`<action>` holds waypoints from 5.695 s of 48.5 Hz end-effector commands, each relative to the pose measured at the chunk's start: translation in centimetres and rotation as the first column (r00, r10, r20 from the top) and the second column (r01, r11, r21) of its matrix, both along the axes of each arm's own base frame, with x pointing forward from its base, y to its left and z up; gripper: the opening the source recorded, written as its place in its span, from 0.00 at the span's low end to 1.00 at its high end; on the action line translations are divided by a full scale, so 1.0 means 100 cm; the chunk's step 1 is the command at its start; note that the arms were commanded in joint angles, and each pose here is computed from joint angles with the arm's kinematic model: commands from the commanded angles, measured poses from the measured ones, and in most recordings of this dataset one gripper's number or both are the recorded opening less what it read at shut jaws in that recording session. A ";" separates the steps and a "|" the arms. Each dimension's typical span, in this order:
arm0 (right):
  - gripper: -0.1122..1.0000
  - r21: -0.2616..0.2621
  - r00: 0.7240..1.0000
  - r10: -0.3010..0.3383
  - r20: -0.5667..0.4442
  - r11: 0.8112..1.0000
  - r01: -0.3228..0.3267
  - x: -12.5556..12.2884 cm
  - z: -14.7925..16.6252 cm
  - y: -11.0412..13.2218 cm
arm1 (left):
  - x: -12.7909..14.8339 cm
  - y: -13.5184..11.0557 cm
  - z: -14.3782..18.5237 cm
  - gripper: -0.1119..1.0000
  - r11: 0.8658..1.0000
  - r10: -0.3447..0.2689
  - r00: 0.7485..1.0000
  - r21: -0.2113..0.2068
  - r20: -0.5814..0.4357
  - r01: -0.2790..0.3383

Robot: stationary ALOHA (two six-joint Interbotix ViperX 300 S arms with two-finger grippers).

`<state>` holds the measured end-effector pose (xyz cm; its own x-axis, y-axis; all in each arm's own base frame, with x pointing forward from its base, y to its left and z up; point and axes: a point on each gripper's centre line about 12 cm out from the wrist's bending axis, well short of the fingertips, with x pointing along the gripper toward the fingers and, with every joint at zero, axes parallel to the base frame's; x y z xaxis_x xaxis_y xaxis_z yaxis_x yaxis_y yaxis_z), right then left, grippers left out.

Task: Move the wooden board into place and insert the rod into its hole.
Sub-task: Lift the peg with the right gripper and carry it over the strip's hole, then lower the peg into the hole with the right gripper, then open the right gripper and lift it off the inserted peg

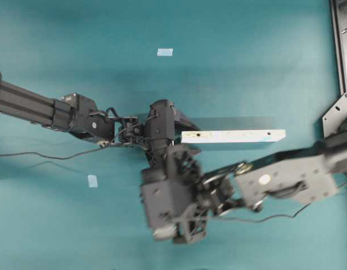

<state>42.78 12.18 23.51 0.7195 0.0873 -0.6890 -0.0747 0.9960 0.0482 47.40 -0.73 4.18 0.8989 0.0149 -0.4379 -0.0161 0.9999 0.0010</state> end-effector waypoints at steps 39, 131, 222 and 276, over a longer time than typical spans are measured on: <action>0.18 0.127 0.894 0.002 0.448 0.990 -0.066 -0.130 0.009 -0.080 | 0.003 -0.002 -0.004 0.70 1.000 -0.004 1.000 -0.001 -0.009 0.004; 0.18 0.096 0.884 -0.029 0.466 0.995 -0.018 -0.113 -0.100 -0.131 | 0.008 -0.001 0.024 0.29 1.000 0.001 0.998 -0.005 0.057 -0.001; 0.18 0.120 0.937 -0.070 0.343 0.992 0.030 -0.133 -0.134 -0.132 | 0.011 -0.001 0.026 0.29 1.000 0.001 0.998 -0.007 0.057 -0.001; 0.18 0.106 0.985 -0.107 0.134 0.990 0.093 -0.127 -0.132 -0.128 | 0.010 0.001 0.023 0.29 1.000 0.005 0.999 -0.008 0.032 -0.005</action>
